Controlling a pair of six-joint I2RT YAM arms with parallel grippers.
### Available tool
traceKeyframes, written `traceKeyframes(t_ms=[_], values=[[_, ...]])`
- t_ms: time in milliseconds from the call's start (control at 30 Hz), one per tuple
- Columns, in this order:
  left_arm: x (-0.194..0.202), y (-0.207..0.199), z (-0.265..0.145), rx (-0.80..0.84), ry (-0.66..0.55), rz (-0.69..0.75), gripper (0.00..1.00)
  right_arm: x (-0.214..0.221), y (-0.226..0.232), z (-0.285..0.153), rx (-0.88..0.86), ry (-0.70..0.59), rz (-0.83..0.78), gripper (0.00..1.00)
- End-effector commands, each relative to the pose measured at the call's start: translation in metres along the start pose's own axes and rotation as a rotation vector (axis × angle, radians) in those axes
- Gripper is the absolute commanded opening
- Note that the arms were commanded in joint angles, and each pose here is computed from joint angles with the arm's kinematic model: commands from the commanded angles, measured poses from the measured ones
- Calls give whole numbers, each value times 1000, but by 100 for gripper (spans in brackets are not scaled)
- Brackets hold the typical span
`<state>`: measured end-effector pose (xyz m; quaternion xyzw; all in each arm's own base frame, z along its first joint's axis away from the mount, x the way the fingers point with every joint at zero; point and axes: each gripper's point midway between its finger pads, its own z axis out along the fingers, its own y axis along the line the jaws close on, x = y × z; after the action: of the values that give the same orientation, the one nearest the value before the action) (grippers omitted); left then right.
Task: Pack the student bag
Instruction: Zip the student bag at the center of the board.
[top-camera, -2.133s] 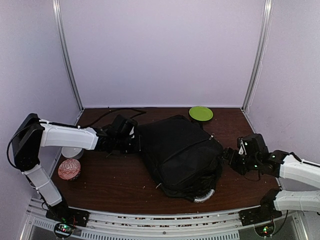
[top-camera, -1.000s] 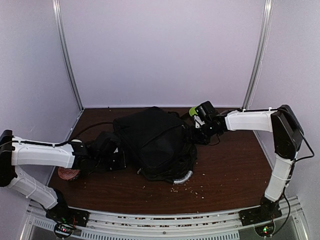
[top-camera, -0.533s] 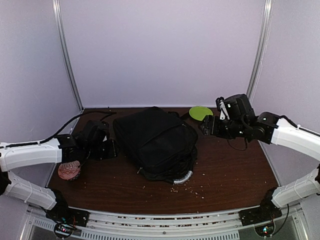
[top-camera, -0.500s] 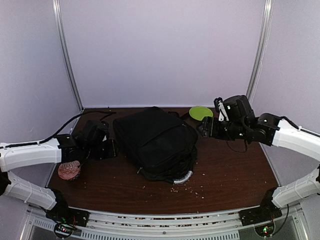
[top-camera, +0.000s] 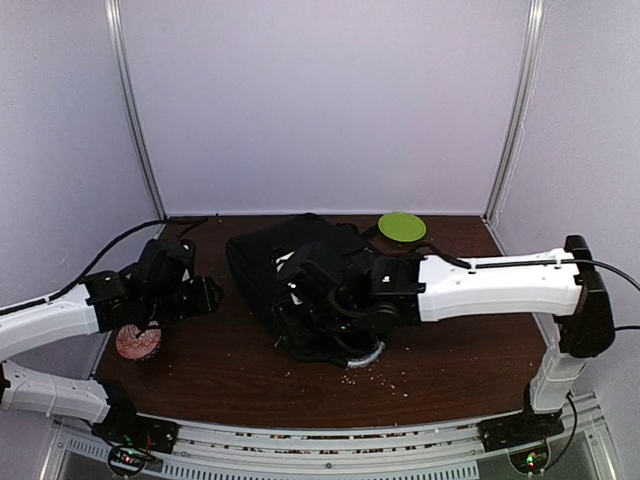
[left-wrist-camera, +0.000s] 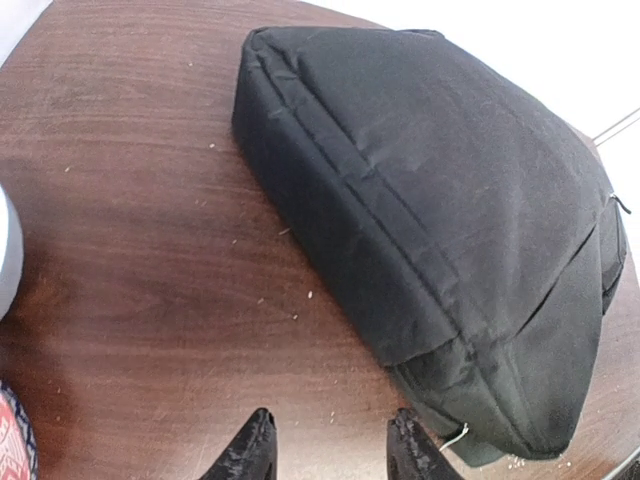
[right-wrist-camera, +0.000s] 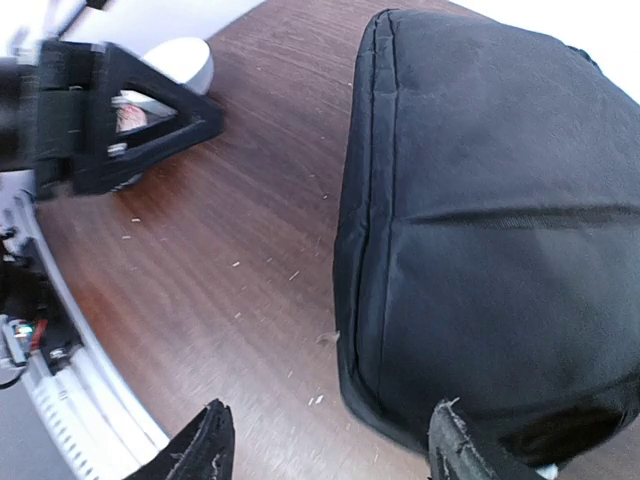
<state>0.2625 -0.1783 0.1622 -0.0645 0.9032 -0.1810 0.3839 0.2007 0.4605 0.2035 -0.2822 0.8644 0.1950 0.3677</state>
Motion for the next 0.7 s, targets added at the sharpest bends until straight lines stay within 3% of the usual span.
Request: traceKeyframes(t_ms=[0,200,333,567,667], values=[[10,17,-7,-19,5,-31,40,-10,-12,18,141,1,-119,66],[15,26,-13,-24,-4,-39,40,7,-21,53,264,84,-223,62],[17,28,-12,-33,3,-33,40,20,-22,65,281,142,-277,54],[20,23,-5,-21,20,-32,40,32,-41,65,373,199,-337,33],[23,22,-1,-21,35,-32,40,29,-48,57,400,183,-341,19]])
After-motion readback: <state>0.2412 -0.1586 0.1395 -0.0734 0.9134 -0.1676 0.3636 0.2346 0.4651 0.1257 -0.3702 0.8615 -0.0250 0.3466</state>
